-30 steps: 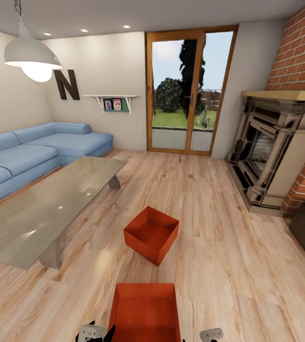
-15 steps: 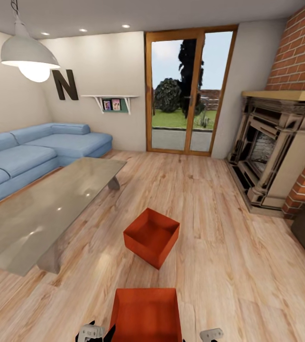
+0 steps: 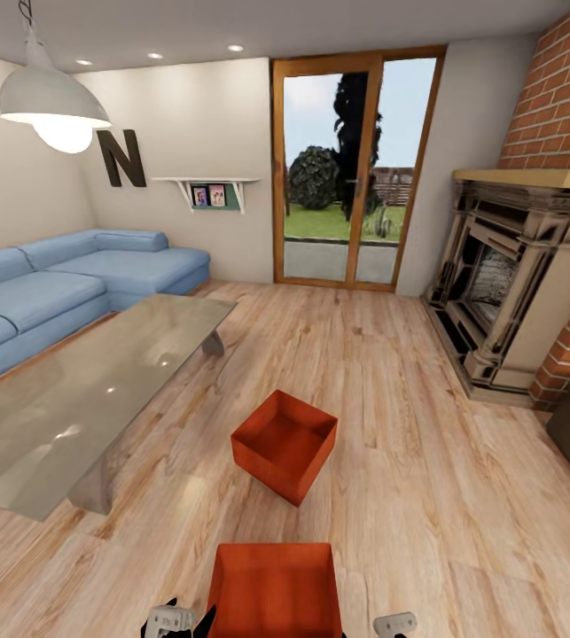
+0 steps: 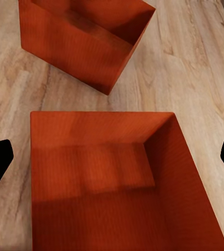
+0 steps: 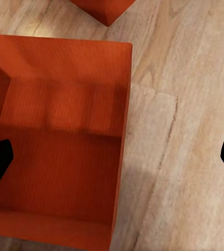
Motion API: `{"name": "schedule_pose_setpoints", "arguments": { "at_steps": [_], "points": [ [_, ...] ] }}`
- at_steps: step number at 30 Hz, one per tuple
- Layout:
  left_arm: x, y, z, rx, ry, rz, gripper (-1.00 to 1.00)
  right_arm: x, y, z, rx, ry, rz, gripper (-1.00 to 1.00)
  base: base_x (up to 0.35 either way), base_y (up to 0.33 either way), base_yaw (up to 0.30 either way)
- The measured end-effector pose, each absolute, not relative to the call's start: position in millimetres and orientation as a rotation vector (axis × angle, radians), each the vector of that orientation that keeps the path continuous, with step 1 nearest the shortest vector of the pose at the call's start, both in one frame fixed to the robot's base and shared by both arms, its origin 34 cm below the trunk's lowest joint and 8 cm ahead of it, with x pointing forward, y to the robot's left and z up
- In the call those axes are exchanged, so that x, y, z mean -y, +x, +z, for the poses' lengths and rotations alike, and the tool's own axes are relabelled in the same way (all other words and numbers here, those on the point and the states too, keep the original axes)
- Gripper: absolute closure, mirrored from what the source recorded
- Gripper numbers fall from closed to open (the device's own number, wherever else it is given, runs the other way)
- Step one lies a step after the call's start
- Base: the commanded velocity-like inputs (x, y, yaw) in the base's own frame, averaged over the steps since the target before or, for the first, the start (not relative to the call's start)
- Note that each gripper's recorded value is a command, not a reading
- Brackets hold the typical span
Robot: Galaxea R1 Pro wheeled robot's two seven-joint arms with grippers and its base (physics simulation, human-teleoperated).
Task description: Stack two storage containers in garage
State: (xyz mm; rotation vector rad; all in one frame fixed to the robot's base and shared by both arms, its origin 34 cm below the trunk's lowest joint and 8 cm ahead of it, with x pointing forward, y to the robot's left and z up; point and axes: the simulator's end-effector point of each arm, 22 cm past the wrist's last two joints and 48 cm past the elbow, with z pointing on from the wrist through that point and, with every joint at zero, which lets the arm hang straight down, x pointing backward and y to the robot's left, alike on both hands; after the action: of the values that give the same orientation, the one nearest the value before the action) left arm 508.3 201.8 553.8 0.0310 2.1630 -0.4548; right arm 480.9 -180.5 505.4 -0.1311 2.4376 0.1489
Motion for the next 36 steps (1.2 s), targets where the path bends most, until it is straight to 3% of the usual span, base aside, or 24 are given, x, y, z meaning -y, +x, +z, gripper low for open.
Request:
{"name": "schedule_pose_setpoints", "arguments": {
  "at_steps": [36],
  "points": [
    [-202.1, 506.9, 524.5, -2.161, 0.032, -0.454, -1.0, 180.5, 479.5, 475.9, -2.437, -0.131, 0.149, -1.0, 0.0, 0.0, 0.0]
  ]
}}
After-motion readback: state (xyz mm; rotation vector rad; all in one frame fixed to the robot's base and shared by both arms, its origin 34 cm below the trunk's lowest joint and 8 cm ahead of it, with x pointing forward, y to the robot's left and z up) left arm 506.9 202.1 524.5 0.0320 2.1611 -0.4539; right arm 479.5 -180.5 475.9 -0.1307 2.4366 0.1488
